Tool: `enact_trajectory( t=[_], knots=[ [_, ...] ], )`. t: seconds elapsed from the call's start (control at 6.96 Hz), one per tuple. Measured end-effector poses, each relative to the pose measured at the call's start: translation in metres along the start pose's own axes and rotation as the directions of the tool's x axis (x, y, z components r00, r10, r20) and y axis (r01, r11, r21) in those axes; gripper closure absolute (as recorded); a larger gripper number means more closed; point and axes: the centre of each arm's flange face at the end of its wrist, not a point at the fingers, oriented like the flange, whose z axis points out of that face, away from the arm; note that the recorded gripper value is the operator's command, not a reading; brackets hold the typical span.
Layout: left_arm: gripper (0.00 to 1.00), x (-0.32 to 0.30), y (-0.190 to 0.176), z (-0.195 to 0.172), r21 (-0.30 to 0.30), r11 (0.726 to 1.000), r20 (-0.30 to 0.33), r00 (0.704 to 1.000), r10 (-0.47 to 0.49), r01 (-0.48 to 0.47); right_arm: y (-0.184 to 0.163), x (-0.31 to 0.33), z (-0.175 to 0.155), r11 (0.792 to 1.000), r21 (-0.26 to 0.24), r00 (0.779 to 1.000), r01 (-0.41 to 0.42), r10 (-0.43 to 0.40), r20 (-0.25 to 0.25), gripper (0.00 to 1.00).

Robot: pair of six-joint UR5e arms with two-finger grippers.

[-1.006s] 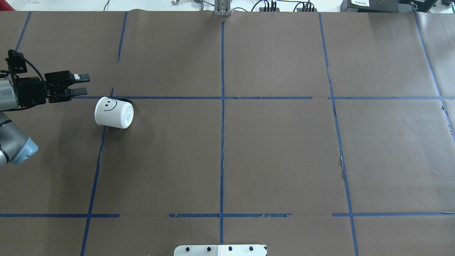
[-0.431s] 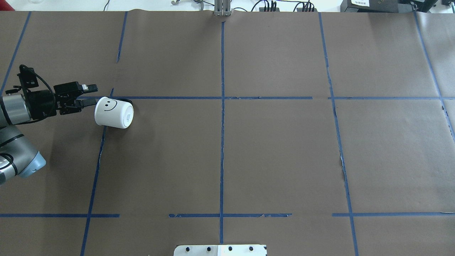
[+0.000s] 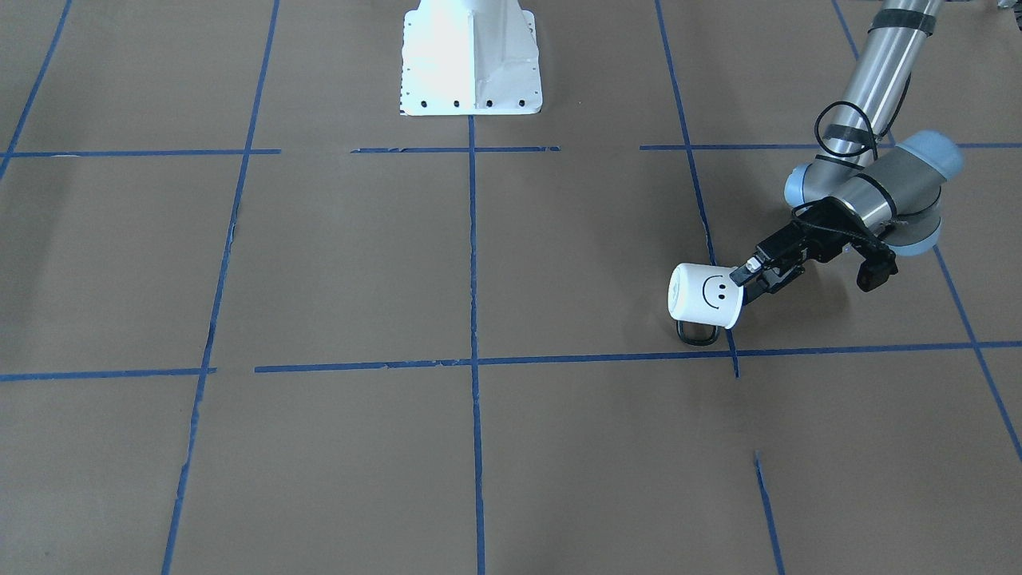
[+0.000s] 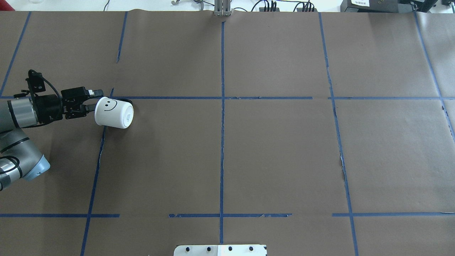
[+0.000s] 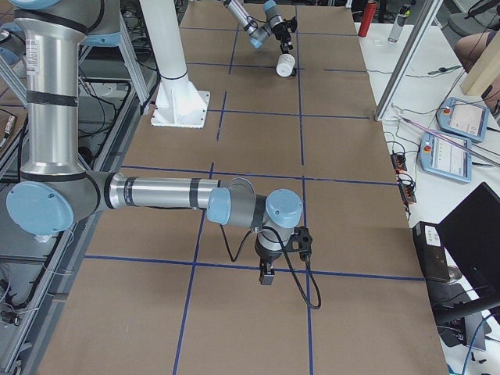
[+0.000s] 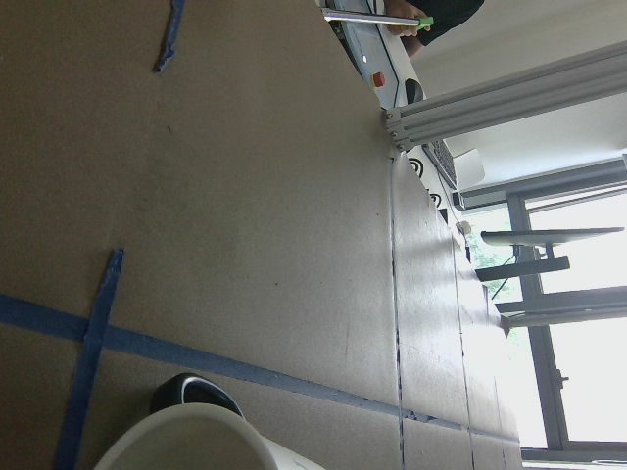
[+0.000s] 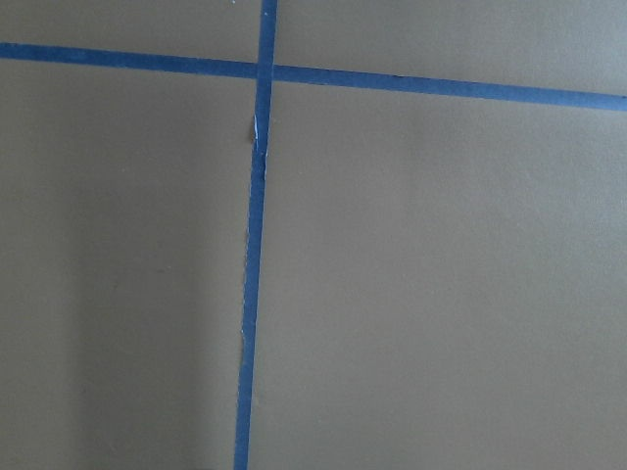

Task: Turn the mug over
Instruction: 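Close the left gripper on the rim of the white mug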

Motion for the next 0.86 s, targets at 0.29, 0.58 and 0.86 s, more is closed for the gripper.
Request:
enact_trajectory(
  t=[0.29, 0.58, 0.86],
  knots=[
    [0.28, -0.002, 0.006, 0.011, -0.016, 1.000, 0.003, 1.000, -0.006, 0.006, 0.000, 0.000, 0.000, 1.000, 0.000, 1.000, 0.000, 0.000, 0.000, 0.00],
    [1.00, -0.009, 0.012, 0.014, -0.025, 1.000, 0.017, 1.000, -0.014, 0.014, 0.000, 0.000, 0.000, 1.000, 0.001, 1.000, 0.001, -0.001, 0.000, 0.00],
    [1.00, -0.009, 0.014, 0.016, -0.031, 0.999, 0.016, 1.000, -0.013, 0.013, 0.000, 0.000, 0.000, 1.000, 0.001, 1.000, 0.001, -0.001, 0.000, 0.00]
  ],
)
